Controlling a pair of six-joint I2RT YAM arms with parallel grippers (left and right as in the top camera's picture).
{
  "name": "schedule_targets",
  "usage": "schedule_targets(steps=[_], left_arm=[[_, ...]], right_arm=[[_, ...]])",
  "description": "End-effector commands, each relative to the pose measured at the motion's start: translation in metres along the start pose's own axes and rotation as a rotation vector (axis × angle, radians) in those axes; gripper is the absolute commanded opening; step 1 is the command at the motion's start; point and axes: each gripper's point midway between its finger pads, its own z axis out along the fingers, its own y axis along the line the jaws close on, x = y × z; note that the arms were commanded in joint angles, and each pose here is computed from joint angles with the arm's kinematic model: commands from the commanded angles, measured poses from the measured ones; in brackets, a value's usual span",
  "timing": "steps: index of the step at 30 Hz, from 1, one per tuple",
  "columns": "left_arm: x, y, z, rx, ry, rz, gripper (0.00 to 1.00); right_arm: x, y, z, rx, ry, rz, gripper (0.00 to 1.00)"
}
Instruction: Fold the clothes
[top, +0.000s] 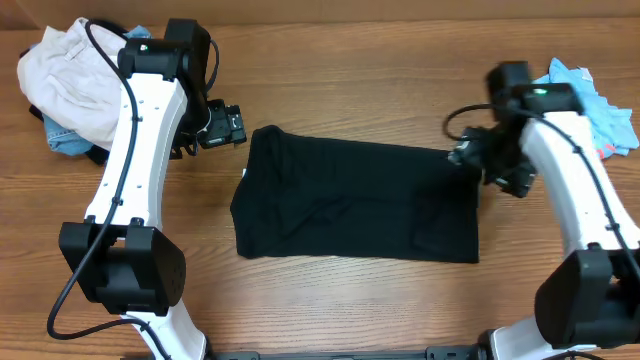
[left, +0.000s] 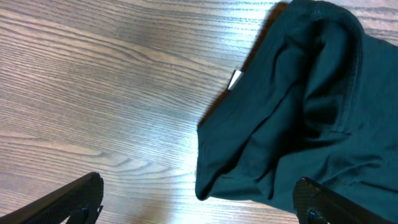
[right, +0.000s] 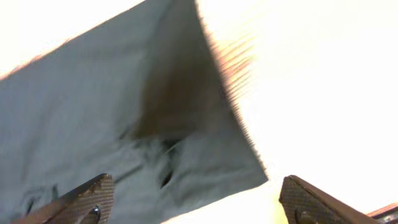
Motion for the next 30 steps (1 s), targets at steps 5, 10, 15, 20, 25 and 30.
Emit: schedule_targets(steps=[5, 10, 15, 20, 25, 30], left_arm=[[0.0, -0.004, -0.008, 0.016, -0.018, 0.008, 1.0], [0.002, -0.003, -0.008, 0.014, -0.011, 0.008, 1.0], [0.002, -0.003, -0.008, 0.014, -0.011, 0.008, 1.0], [0.002, -0.003, -0.008, 0.014, -0.011, 0.008, 1.0], [0.002, -0.003, -0.008, 0.014, -0.012, 0.007, 1.0], [0.002, -0.003, -0.008, 0.014, -0.01, 0.008, 1.0]], right_arm=[[0.009, 0.024, 0.049, -0.296, 0.102, -0.051, 0.94], [0.017, 0.025, 0.082, -0.319, 0.097, -0.039, 0.94], [0.01, 0.035, 0.082, -0.373, 0.066, -0.047, 0.42], [0.007, 0.054, 0.072, -0.484, 0.072, -0.049, 0.04], [0.014, 0.09, 0.054, -0.66, 0.093, -0.114, 0.04], [0.036, 0.138, 0.044, -0.714, 0.047, -0.278, 0.24]])
